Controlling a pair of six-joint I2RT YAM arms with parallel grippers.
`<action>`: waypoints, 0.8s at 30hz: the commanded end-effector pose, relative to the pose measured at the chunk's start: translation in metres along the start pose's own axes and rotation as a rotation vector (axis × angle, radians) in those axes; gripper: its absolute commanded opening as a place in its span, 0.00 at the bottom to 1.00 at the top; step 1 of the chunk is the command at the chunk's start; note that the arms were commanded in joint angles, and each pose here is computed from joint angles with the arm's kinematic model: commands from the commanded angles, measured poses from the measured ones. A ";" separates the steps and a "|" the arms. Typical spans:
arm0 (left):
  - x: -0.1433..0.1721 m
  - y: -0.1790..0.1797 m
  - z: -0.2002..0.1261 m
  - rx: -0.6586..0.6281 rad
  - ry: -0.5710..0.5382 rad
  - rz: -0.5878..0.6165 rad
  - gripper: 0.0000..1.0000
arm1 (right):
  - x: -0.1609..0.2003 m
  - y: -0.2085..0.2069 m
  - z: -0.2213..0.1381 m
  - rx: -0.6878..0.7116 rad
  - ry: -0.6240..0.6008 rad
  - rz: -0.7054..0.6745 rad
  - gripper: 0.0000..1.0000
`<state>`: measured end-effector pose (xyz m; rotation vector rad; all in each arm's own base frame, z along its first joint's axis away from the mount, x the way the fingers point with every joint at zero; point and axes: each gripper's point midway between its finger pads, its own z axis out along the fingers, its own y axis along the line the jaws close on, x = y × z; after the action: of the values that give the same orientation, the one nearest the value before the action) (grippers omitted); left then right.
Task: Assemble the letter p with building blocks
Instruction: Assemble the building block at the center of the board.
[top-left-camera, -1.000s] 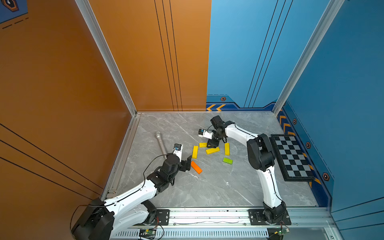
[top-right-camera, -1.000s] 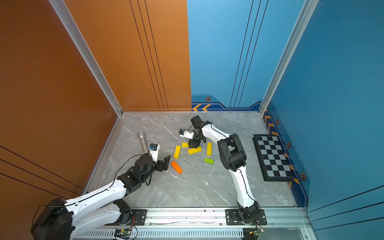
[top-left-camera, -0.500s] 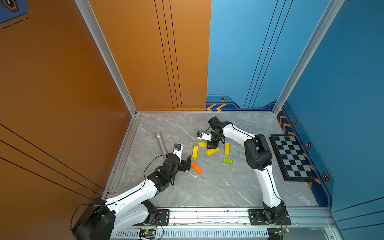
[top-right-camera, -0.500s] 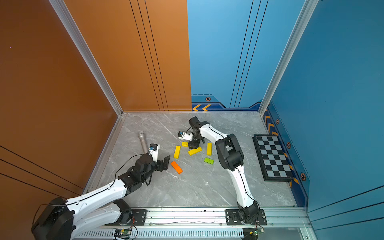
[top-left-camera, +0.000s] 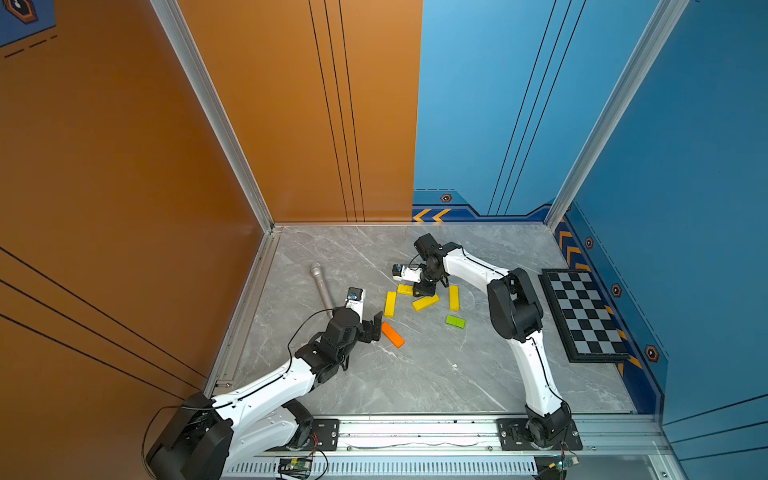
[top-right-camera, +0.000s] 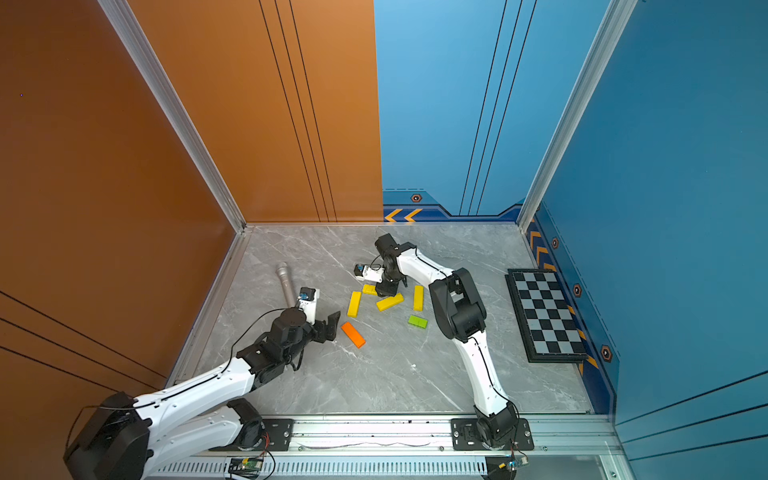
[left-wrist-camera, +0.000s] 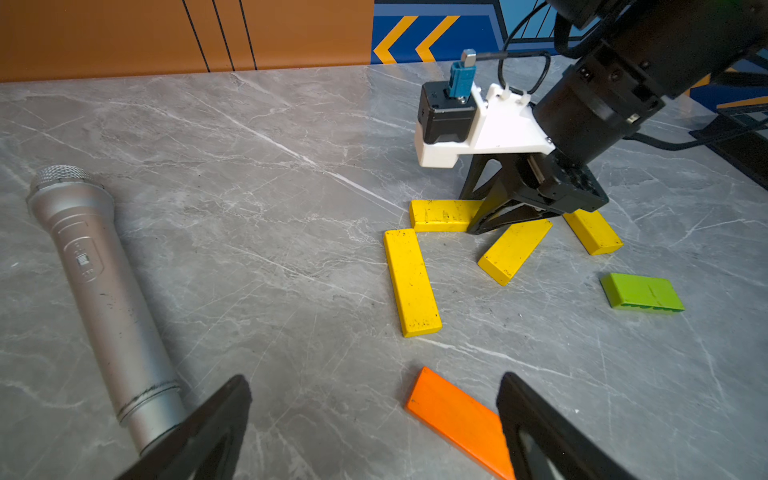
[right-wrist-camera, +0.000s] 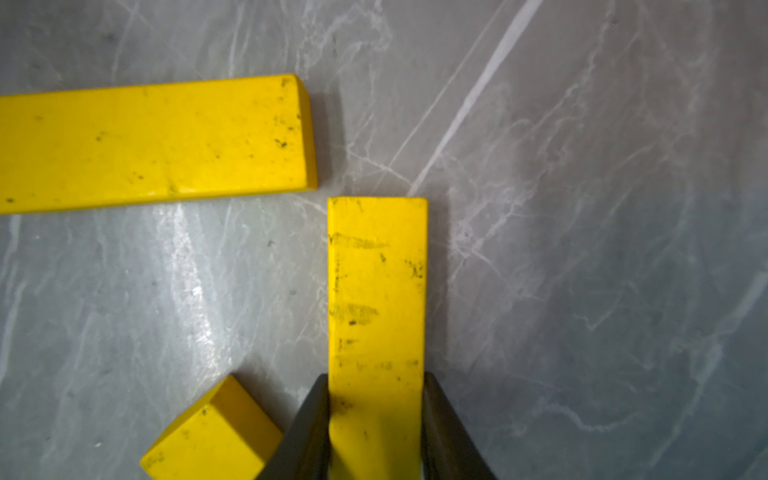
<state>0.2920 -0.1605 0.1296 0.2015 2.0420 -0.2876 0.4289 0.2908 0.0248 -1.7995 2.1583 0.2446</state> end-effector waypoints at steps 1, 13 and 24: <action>0.001 0.001 0.000 0.009 -0.002 -0.015 0.94 | 0.021 0.009 0.004 -0.022 0.084 -0.011 0.34; 0.000 0.002 -0.001 0.007 -0.008 -0.016 0.94 | 0.027 0.014 0.001 -0.052 0.099 -0.014 0.34; 0.001 0.001 -0.001 0.013 -0.004 -0.015 0.94 | 0.035 0.022 0.002 -0.069 0.125 0.006 0.32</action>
<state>0.2920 -0.1604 0.1299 0.1999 2.0413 -0.2890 0.4256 0.2872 0.0247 -1.8194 2.1563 0.2376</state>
